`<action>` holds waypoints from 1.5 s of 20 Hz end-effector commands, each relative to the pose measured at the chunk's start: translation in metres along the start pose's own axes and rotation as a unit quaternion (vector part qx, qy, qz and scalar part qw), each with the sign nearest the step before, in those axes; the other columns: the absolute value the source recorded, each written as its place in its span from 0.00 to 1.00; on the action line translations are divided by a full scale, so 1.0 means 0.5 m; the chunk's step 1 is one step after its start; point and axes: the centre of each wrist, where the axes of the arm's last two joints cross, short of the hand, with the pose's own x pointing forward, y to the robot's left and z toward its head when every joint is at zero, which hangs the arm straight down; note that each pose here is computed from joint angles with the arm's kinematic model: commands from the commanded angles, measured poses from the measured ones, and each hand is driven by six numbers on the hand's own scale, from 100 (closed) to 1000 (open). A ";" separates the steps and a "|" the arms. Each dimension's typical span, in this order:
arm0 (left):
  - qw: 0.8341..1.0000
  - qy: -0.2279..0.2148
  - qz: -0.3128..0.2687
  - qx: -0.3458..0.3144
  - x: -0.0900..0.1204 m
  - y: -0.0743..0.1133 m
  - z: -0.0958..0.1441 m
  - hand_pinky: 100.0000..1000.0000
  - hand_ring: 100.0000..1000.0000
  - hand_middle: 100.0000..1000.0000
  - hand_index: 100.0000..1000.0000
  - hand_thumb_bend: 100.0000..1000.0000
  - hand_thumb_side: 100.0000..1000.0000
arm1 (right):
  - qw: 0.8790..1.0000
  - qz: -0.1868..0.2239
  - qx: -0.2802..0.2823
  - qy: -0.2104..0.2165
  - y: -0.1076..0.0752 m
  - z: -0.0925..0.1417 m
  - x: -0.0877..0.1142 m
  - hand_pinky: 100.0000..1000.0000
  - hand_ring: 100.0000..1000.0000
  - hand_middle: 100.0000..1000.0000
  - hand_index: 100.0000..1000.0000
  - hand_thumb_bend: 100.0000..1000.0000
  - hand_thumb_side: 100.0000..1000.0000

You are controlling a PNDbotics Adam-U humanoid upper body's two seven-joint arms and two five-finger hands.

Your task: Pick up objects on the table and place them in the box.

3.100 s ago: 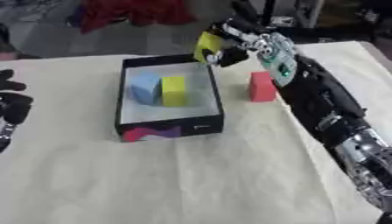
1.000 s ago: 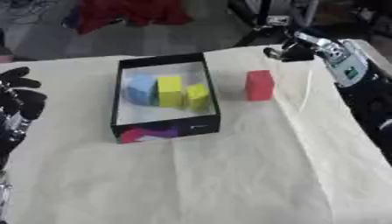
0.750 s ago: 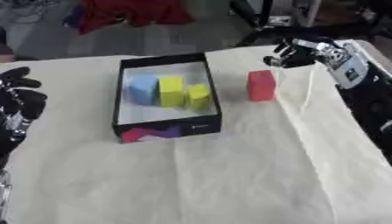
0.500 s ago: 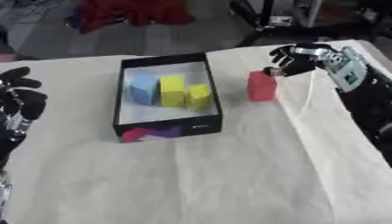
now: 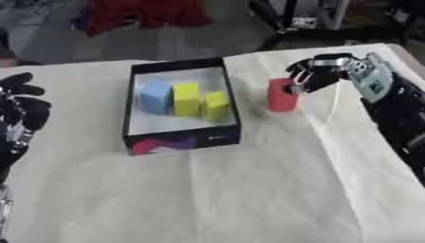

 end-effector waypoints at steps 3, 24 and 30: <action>1.000 -0.012 -0.010 0.000 0.012 0.012 -0.006 0.56 0.52 0.56 0.78 0.86 0.61 | 0.999 0.032 0.018 -0.002 -0.011 -0.005 0.023 0.90 0.87 0.84 0.97 0.17 0.40; 1.000 -0.013 -0.009 0.000 0.012 0.012 -0.005 0.56 0.52 0.56 0.78 0.86 0.61 | 0.994 0.104 -0.007 -0.010 0.019 -0.011 0.031 0.83 0.71 0.43 0.68 0.00 0.00; 1.000 -0.013 -0.010 0.002 0.012 0.013 -0.005 0.56 0.52 0.56 0.78 0.86 0.61 | 0.985 0.131 -0.095 -0.063 -0.003 0.000 0.075 0.79 0.64 0.30 0.55 0.00 0.00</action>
